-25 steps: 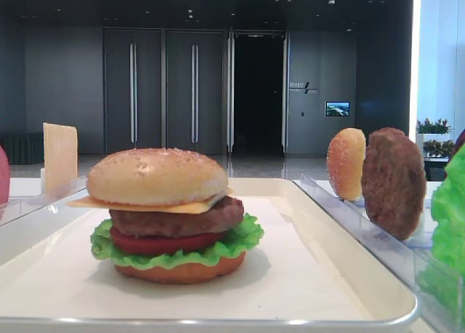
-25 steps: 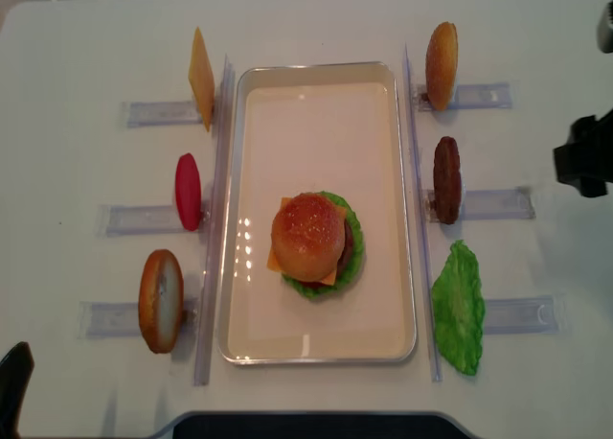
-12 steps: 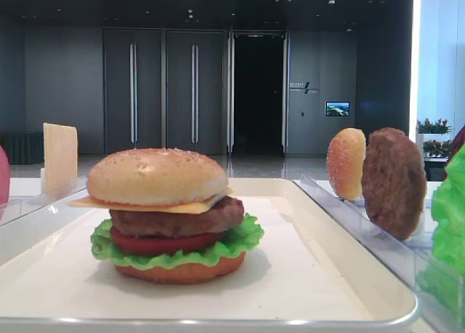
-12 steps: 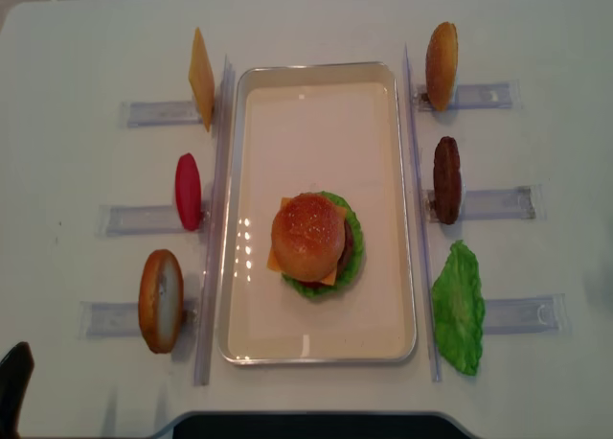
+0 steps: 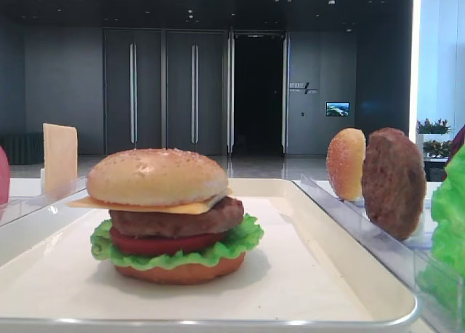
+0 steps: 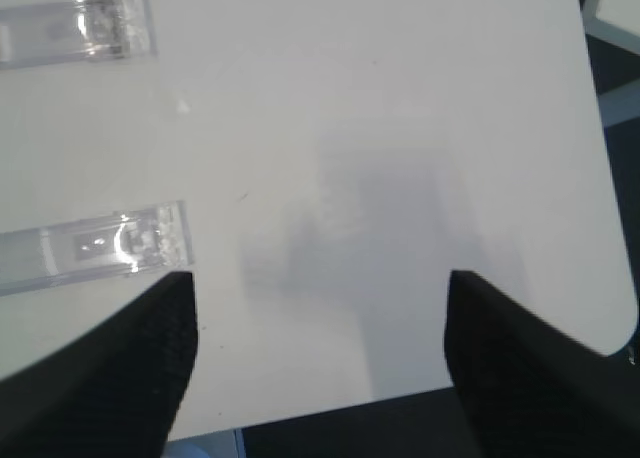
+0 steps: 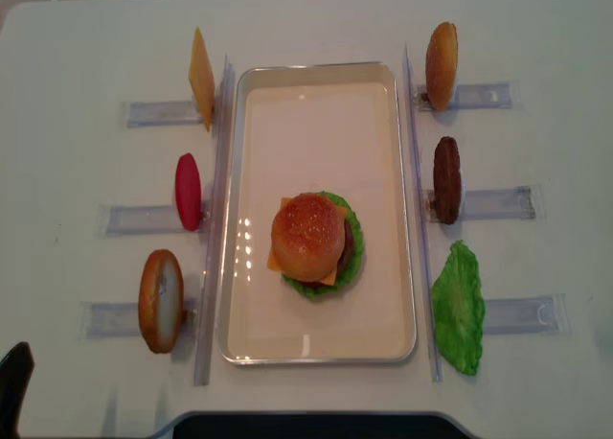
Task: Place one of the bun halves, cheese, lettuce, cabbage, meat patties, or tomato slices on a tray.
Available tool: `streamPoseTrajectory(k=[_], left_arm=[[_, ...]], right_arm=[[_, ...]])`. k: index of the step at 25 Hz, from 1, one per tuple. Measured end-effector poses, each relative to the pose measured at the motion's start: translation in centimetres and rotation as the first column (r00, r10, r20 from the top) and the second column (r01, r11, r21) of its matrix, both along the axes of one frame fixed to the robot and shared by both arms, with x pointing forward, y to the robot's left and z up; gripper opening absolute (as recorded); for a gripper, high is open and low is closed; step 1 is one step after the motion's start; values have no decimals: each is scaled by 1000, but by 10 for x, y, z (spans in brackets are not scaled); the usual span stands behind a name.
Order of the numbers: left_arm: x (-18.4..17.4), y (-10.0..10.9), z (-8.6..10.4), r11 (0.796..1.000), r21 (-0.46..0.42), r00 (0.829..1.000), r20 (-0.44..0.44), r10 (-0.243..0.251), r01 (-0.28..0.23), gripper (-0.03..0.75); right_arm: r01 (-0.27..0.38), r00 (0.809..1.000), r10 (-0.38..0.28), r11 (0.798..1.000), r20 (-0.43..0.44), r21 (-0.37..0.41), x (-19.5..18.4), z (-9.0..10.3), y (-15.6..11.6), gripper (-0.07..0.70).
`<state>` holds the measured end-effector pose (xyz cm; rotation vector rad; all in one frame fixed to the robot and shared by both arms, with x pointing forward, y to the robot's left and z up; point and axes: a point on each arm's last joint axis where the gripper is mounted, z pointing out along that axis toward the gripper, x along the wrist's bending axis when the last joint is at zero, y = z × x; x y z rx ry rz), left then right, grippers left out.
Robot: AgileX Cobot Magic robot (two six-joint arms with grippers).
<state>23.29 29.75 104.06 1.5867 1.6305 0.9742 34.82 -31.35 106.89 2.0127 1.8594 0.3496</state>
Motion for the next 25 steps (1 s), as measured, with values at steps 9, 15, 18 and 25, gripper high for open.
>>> streamPoseTrajectory(k=[9,15,18,25], left_arm=[[0,0,0,1000,0,1000,0,0,0,534],[0,0,0,1000,0,1000,0,0,0,534],[0,0,0,1000,0,1000,0,0,0,534],[0,0,0,1000,0,1000,0,0,0,534]], right_arm=[[23,978,-36,998,203,66,-67,-13,10,521],[12,925,-33,998,378,56,-101,-18,12,521],[8,885,-30,999,465,51,-116,-19,13,521],[5,853,-29,999,521,47,-125,-20,14,521]])
